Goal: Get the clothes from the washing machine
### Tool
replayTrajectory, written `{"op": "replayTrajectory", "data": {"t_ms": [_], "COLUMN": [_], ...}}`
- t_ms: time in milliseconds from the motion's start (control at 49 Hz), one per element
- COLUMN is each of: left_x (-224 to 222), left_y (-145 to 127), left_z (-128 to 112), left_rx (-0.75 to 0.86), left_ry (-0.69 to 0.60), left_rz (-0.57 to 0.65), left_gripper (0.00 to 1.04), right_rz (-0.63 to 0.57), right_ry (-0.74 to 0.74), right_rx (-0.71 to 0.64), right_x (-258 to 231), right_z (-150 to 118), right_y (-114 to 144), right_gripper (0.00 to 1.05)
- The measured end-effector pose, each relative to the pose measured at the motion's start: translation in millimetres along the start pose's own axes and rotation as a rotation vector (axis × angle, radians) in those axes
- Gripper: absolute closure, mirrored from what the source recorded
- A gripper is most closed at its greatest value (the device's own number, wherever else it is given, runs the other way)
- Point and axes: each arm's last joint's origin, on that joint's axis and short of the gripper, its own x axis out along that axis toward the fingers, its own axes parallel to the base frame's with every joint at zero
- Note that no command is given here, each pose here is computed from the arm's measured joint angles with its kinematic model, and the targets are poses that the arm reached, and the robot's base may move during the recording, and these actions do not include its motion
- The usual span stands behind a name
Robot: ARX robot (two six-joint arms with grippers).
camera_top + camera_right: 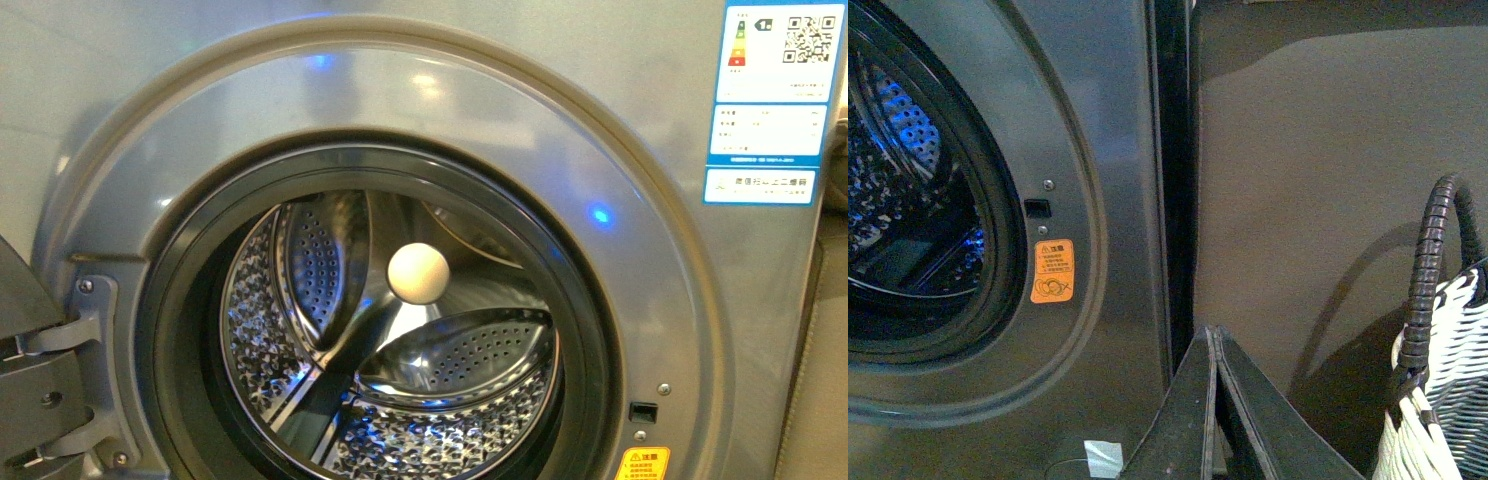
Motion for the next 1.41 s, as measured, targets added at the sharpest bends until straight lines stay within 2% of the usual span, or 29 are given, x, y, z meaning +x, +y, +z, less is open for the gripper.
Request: {"op": "replayTrajectory", "data": {"t_ms": [41, 102, 122, 224, 286, 347, 551, 755, 1041, 1408], "left_x": [-0.8, -17.0, -22.1, -41.5, -55.5, -66.4, -89.9, -111.2, -136.4, -153.2], "left_y": [4.9, 24.2, 30.3, 48.4, 62.1, 69.4, 85.3, 99.9, 118.6, 122.8], "left_z": [-3.6, -20.6, -33.7, -68.5, -107.0, -135.0, -203.7, -248.2, -299.2, -329.4], "left_rx": [0.014, 0.053, 0.059, 0.055, 0.059, 0.060, 0.068, 0.069, 0.068, 0.069], "left_ry": [0.044, 0.128, 0.142, 0.130, 0.142, 0.153, 0.196, 0.198, 0.211, 0.212], "left_rz": [0.016, 0.025, 0.030, 0.040, 0.063, 0.054, 0.033, 0.061, 0.040, 0.056], "left_gripper": [0.10, 0.25, 0.30, 0.46, 0.60, 0.71, 1.01, 1.01, 1.01, 1.01], "right_rz": [0.000, 0.001, -0.001, 0.000, 0.000, 0.000, 0.000, 0.000, 0.000, 0.000], "right_ry": [0.000, -0.002, -0.002, -0.002, -0.002, -0.002, -0.002, -0.002, -0.002, -0.002], "right_rx": [0.000, 0.000, 0.000, 0.000, 0.000, 0.000, 0.000, 0.000, 0.000, 0.000], "right_x": [0.0, -0.1, -0.1, -0.1, -0.1, -0.1, -0.1, -0.1, -0.1, -0.1], "right_z": [-0.1, 0.1, 0.1, 0.1, 0.1, 0.1, 0.1, 0.1, 0.1, 0.1], "right_y": [0.0, 0.0, 0.0, 0.0, -0.1, -0.1, -0.1, -0.1, -0.1, -0.1], "right_gripper": [1.02, 1.02, 1.02, 1.02, 1.02, 1.02, 1.02, 1.02, 1.02, 1.02]}}
